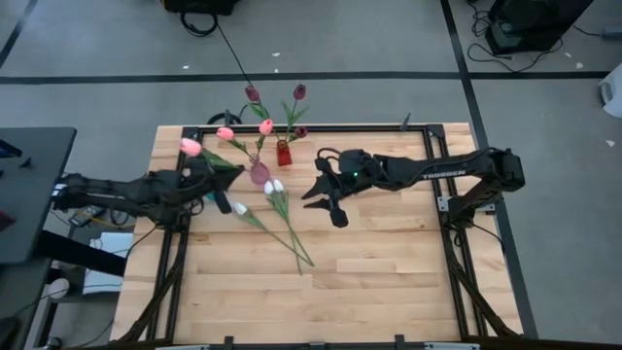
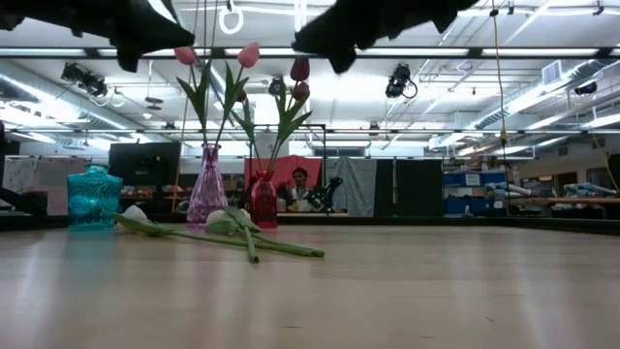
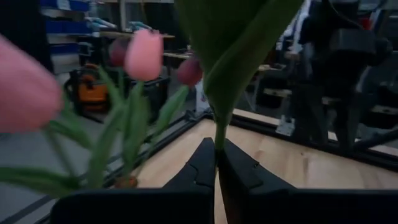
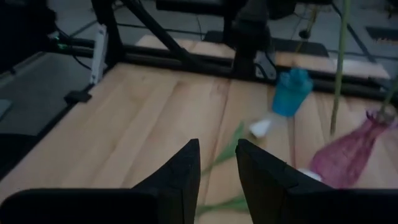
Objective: Sort flowers into vase by color
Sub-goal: Put the pink flower into the purple vase
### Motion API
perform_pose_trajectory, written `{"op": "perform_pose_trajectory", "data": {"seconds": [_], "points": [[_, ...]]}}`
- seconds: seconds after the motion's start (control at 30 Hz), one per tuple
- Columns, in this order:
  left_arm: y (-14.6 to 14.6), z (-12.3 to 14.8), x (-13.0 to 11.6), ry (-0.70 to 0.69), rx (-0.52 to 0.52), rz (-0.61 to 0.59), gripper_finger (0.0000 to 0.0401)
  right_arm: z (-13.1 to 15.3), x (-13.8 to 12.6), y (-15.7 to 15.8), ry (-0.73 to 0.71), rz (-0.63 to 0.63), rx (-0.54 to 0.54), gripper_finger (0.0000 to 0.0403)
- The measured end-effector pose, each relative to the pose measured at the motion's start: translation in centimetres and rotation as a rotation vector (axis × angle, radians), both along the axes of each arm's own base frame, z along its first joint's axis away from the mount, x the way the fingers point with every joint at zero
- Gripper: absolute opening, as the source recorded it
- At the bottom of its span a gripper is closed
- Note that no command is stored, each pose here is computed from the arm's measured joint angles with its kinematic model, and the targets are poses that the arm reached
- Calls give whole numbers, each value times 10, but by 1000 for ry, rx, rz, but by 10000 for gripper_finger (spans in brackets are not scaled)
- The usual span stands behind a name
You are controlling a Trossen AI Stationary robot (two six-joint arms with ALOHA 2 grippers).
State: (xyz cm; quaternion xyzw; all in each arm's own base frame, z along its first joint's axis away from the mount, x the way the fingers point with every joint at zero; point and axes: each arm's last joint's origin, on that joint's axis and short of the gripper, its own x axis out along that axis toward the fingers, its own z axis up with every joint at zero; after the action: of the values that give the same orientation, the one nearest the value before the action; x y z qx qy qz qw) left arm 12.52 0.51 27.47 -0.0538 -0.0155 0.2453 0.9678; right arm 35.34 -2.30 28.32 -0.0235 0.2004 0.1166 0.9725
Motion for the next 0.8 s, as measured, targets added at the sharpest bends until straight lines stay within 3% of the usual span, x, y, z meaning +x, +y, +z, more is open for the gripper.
{"op": "perform_pose_trajectory", "data": {"seconds": [0.27, 0.43, 0.8], "points": [[5, -2, -12, 44, 28, 178, 11, -26, -6, -3, 3, -52, -8, 117], [5, 2, -11, 0, 23, 191, 11, -30, -7, -3, -20, -58, 2, 117], [5, 10, 11, 143, 53, 290, 11, -29, -6, -3, -40, -59, 5, 117]]}}
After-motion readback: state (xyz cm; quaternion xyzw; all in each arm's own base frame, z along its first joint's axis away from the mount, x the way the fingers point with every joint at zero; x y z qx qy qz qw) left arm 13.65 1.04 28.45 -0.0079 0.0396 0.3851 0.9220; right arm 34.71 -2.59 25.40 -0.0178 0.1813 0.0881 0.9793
